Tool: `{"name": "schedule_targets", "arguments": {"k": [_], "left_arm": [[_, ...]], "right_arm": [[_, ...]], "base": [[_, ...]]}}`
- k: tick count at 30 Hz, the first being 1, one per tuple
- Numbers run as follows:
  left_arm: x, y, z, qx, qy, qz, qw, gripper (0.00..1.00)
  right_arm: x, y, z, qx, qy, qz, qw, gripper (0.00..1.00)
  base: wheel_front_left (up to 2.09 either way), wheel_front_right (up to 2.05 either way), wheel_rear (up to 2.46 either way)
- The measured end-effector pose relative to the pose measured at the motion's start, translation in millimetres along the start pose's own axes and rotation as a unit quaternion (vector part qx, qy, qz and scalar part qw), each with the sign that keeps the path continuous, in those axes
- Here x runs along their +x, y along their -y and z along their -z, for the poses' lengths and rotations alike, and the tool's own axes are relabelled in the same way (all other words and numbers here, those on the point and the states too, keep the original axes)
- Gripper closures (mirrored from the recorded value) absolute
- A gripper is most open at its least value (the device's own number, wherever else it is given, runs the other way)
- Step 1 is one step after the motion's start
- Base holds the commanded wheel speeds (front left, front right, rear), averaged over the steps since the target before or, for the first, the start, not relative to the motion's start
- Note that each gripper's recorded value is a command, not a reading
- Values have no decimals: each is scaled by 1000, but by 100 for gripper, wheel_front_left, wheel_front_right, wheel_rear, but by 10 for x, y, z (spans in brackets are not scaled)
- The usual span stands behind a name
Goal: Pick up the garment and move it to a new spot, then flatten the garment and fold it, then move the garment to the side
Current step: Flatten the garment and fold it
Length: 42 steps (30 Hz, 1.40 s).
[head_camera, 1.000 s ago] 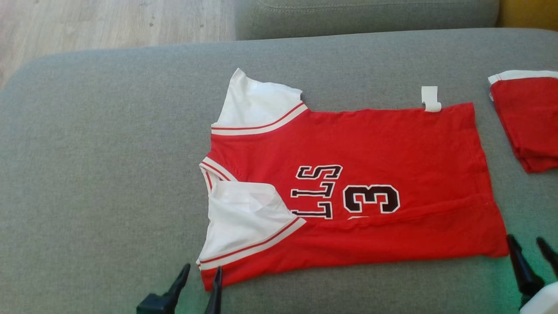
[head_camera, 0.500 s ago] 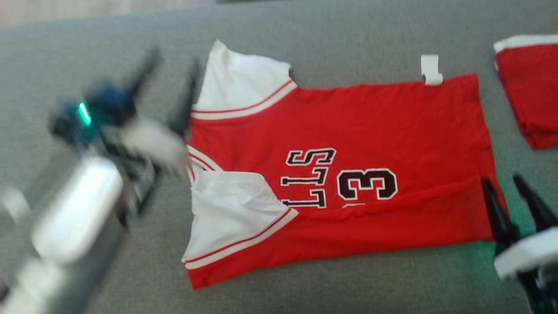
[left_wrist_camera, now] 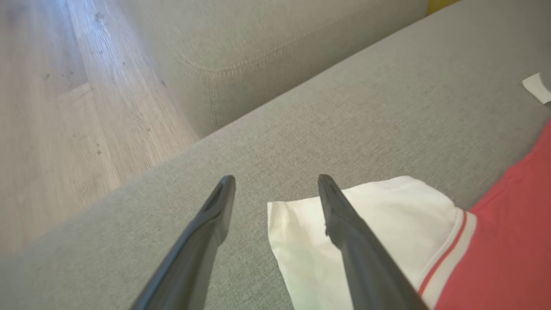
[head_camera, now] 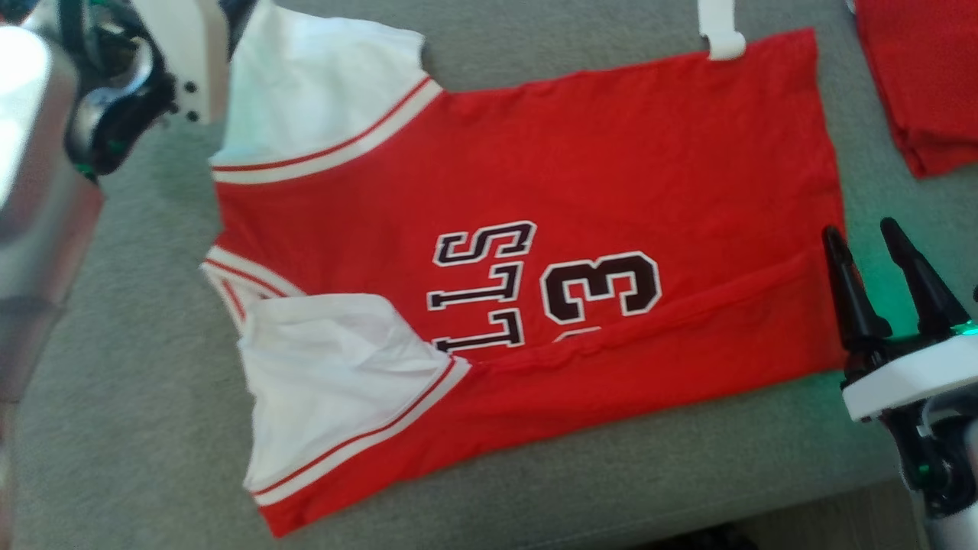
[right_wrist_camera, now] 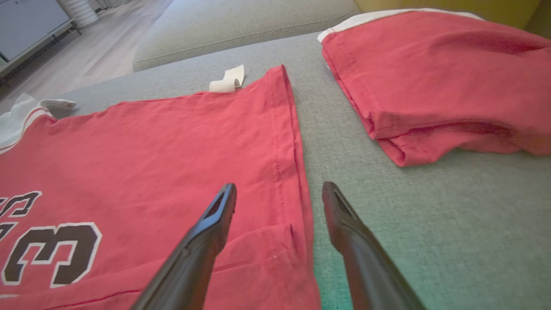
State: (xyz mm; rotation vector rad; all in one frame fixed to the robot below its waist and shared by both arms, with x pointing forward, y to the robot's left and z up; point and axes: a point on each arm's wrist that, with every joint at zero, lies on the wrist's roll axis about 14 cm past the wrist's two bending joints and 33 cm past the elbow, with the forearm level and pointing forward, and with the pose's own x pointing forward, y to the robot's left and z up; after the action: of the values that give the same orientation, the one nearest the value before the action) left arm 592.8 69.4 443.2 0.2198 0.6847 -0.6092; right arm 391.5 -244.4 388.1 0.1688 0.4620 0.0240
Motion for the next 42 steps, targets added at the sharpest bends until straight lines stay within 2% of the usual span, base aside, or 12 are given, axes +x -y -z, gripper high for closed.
{"name": "schedule_targets", "arguments": {"k": [10,22,23,24,25,26,27,28,30,31,32,42], "left_arm": [[310,-90,497,-16,-91,18,996,0],[419,-171,587,-26,-106,13,994,0],[423,-175,580,-26,-105,13,994,8],[427,-174,583,-27,-106,13,994,22],[434,-168,593,-28,-107,15,994,50],[440,-162,611,-28,-110,16,993,56],[448,-150,625,-29,-112,18,993,68],[455,-142,632,-29,-113,20,993,68],[464,-138,621,-28,-112,21,993,78],[465,-143,612,-28,-112,20,993,95],[465,-135,612,-29,-111,23,993,100],[287,-50,411,-17,-73,31,997,100]], "right_arm": [[-93,175,101,7,-8,33,999,0],[-108,239,177,8,-18,45,999,0],[-107,241,182,8,-18,45,999,0],[-105,241,183,9,-17,45,999,0],[-103,242,181,9,-16,45,999,0],[-102,243,184,9,-16,45,999,0],[-101,245,189,9,-17,46,999,0],[-99,246,192,9,-18,46,999,0],[-93,246,199,9,-19,46,999,0],[-90,246,201,9,-19,46,999,0],[-86,244,201,9,-19,45,999,0],[9,193,-145,5,25,27,999,0]], "base": [[0,0,0],[0,0,0],[0,0,0],[0,0,0],[0,0,0],[0,0,0],[0,0,0],[0,0,0],[0,0,0],[0,0,0],[0,0,0],[0,0,0]]}}
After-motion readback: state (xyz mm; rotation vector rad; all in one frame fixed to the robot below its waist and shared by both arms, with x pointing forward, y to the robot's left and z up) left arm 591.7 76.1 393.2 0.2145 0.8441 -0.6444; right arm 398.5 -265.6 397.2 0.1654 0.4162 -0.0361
